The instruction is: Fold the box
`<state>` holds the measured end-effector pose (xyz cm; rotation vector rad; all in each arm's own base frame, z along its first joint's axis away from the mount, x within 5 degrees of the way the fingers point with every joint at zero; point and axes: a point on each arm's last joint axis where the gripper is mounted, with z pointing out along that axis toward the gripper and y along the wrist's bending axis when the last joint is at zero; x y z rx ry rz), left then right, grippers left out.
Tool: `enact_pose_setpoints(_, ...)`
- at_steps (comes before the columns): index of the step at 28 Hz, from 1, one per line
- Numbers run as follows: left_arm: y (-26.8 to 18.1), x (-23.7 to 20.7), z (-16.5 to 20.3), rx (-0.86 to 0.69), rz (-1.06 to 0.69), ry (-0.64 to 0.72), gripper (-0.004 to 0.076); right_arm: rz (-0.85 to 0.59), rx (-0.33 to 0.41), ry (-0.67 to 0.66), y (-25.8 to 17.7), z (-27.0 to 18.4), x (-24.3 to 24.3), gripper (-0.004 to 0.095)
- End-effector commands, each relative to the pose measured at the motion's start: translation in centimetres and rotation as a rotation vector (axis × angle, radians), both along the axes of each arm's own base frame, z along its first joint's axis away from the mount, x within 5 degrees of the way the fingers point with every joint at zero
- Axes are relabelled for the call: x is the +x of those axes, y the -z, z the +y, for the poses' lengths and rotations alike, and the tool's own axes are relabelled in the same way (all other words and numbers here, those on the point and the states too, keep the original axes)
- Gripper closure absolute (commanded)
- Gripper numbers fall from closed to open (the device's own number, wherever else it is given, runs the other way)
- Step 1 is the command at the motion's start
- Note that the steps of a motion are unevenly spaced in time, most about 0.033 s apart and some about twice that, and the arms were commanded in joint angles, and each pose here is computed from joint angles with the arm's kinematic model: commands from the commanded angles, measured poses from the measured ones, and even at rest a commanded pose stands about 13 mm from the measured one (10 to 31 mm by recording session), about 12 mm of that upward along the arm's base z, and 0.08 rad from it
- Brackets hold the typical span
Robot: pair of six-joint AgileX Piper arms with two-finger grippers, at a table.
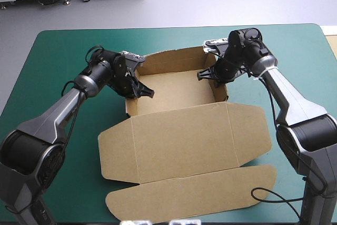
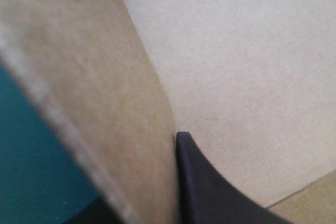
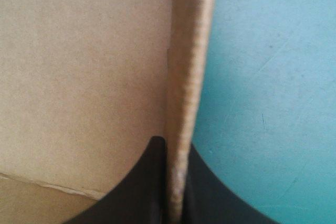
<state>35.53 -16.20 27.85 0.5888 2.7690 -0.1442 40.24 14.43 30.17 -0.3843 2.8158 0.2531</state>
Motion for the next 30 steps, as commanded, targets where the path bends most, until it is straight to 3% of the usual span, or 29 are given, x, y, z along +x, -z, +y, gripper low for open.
enact_pose_setpoints(1,-1.7,-1.6,-1.9,0.034,-0.012,0.104,0.0733,-0.085,0.04,-0.013,-3.3,-0.2,-0.9,0.0925)
enact_pose_setpoints(10,-1.1,-1.2,-2.5,0.039,0.006,0.123,0.0724,-0.068,0.018,-0.008,-2.4,-0.2,-0.4,0.0924)
enact_pose_setpoints(13,-2.0,-1.1,-2.4,0.04,-0.004,0.136,0.0654,-0.068,0.012,-0.019,-2.2,-0.1,-0.3,0.0884)
enact_pose_setpoints(16,-3.3,-0.8,-2.0,0.042,-0.017,0.127,0.0505,-0.069,0.01,-0.025,-2.2,-0.1,-0.3,0.0715)
enact_pose_setpoints(19,-4.5,-0.5,-1.4,0.037,-0.028,0.109,0.0314,-0.073,0.008,-0.033,-2.3,-0.2,-0.4,0.0404)
enact_pose_setpoints(22,-5.3,0.0,-0.6,0.03,-0.049,0.085,0.0205,-0.076,-0.003,-0.032,-2.3,-0.3,-0.3,0.0108)
enact_pose_setpoints(25,-5.5,0.4,0.4,0.032,-0.047,0.059,0.0183,-0.078,-0.01,-0.03,-2.3,-0.4,-0.3,0.0006)
enact_pose_setpoints(30,-5.9,0.8,1.9,0.023,-0.039,0.017,0.0183,-0.114,0.011,-0.026,-3.7,-1.0,-0.4,0.0006)
